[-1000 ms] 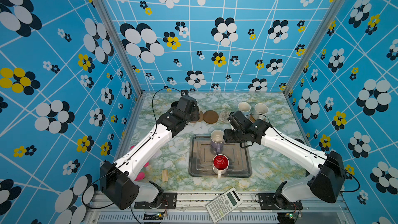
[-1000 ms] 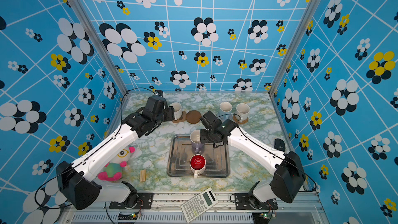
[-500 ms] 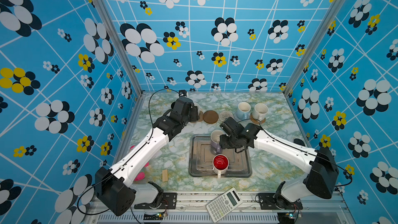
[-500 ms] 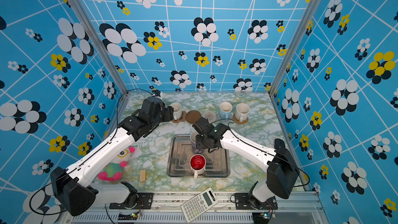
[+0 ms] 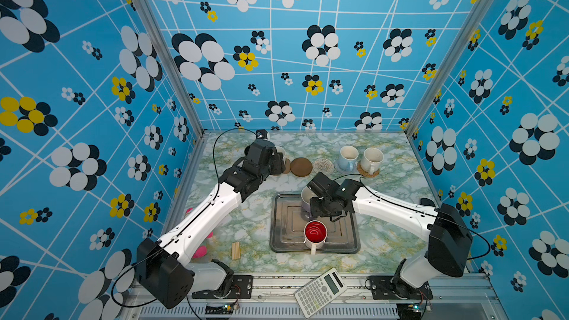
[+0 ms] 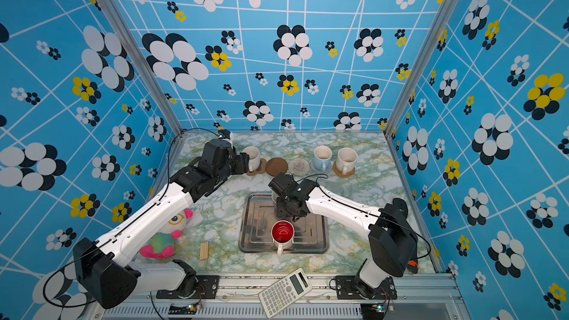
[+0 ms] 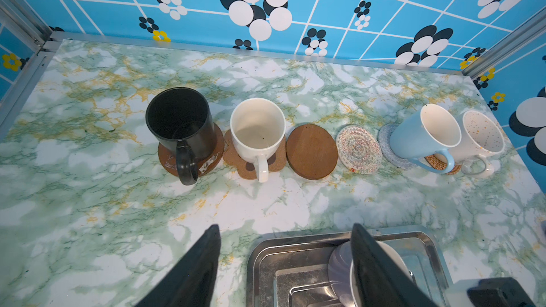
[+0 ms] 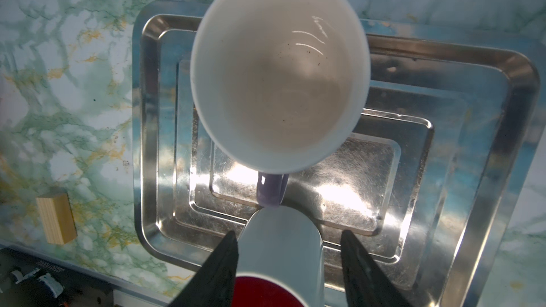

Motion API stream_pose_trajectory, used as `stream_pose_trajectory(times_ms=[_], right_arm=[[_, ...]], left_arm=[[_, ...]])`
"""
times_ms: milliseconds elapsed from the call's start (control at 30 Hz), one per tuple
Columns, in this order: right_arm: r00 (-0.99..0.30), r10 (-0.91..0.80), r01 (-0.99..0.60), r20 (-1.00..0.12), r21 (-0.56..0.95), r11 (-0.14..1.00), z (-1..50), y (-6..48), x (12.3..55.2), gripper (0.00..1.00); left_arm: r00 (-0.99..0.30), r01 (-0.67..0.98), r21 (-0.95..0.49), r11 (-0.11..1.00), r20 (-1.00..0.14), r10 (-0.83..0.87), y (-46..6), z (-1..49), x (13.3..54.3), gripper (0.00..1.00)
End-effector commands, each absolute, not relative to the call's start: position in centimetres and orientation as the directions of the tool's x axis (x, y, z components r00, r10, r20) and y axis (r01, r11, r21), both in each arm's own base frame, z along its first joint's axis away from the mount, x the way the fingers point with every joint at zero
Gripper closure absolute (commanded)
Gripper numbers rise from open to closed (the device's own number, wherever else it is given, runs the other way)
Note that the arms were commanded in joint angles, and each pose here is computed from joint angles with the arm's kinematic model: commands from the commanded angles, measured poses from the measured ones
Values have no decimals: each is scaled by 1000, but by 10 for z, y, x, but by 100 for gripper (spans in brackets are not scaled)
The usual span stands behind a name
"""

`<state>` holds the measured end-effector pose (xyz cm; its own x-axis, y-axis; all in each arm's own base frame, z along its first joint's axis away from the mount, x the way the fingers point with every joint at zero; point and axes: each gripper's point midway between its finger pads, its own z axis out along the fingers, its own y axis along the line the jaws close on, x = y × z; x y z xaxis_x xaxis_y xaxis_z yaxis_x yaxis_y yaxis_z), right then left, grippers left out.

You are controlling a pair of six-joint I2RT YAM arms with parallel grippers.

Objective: Place cups on coasters
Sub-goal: Pick up the cup from the tray.

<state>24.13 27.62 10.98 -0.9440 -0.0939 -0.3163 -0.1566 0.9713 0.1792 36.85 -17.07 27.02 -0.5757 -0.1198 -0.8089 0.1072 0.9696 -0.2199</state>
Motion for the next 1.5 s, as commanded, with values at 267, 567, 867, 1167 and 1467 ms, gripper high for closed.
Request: stream_pose_trajectory(times_ms=[267,567,867,1167,1467], right_arm=[[-943,-80,-141,-323,172,975,93,290,253,48],[-945,-86,-135,-315,138,981,81,293,259,55],[-946,-94,-135,-311,116,984,74,294,263,65],[-945,-98,-133,-313,92,987,68,294,266,72],[-944,-104,-134,-313,75,988,67,293,268,94]], left_arm=[[-576,144,-236,961,-810,-113,-171,271,369,29],[-590,158,-258,953,-799,-119,-175,268,373,29],[-592,153,-259,954,-796,-122,-173,267,375,29],[-599,149,-260,954,-791,-122,-172,264,376,29],[-603,144,-260,955,-788,-123,-170,262,377,29]])
